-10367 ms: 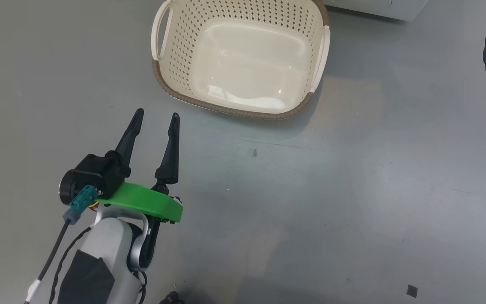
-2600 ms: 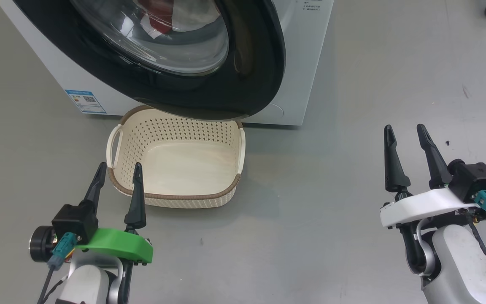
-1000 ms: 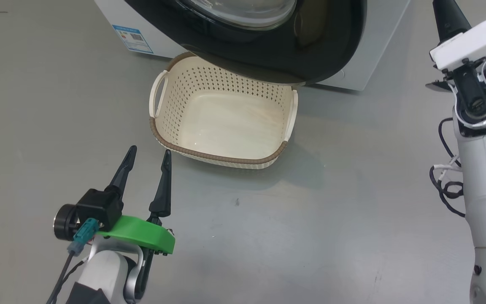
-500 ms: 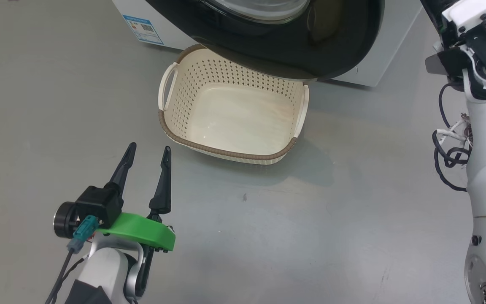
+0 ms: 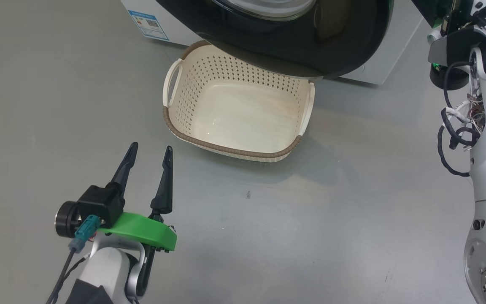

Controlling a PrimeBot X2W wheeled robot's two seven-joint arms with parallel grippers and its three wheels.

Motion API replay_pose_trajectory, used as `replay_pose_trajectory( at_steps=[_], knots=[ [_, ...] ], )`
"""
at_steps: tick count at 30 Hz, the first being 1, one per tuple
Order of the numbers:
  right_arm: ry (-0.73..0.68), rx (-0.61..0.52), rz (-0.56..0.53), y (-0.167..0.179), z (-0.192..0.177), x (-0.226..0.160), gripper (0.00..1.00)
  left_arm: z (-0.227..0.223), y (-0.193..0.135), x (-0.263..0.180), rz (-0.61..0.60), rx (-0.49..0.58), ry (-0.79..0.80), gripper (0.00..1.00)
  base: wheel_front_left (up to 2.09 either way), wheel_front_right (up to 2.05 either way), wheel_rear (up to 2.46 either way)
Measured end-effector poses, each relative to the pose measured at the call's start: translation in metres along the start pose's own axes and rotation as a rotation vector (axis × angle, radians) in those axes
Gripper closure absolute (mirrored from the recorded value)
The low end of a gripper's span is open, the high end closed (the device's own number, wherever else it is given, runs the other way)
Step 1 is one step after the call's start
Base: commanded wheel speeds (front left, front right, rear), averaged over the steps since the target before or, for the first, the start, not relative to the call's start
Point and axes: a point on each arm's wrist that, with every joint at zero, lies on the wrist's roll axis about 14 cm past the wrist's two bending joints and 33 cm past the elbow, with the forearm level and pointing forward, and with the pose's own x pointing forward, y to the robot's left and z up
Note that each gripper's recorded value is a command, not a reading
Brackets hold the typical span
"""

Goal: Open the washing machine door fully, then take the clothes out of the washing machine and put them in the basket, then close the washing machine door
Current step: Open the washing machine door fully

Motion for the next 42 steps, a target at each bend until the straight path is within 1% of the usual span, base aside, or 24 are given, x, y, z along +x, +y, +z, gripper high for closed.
replay_pose_trajectory(
  at_steps=[18,32,39,42],
  knots=[
    [0.162,0.102,-0.024,-0.009,-0.026,0.007,1.0,-0.001,0.005,-0.003,0.022,-0.009,0.006,0.0,0.0,0.0,0.0],
    [0.296,0.194,-0.029,-0.008,-0.065,-0.008,1.0,0.017,0.003,-0.01,0.018,-0.01,-0.042,0.0,0.0,0.0,0.0],
    [0.33,0.244,-0.032,-0.01,-0.082,-0.021,1.0,0.028,-0.001,-0.016,0.007,-0.011,-0.072,0.0,0.0,0.0,0.0],
    [0.349,0.244,-0.038,-0.009,-0.09,-0.027,1.0,0.03,-0.001,-0.02,0.006,-0.013,-0.079,0.0,0.0,0.0,0.0]
  ],
)
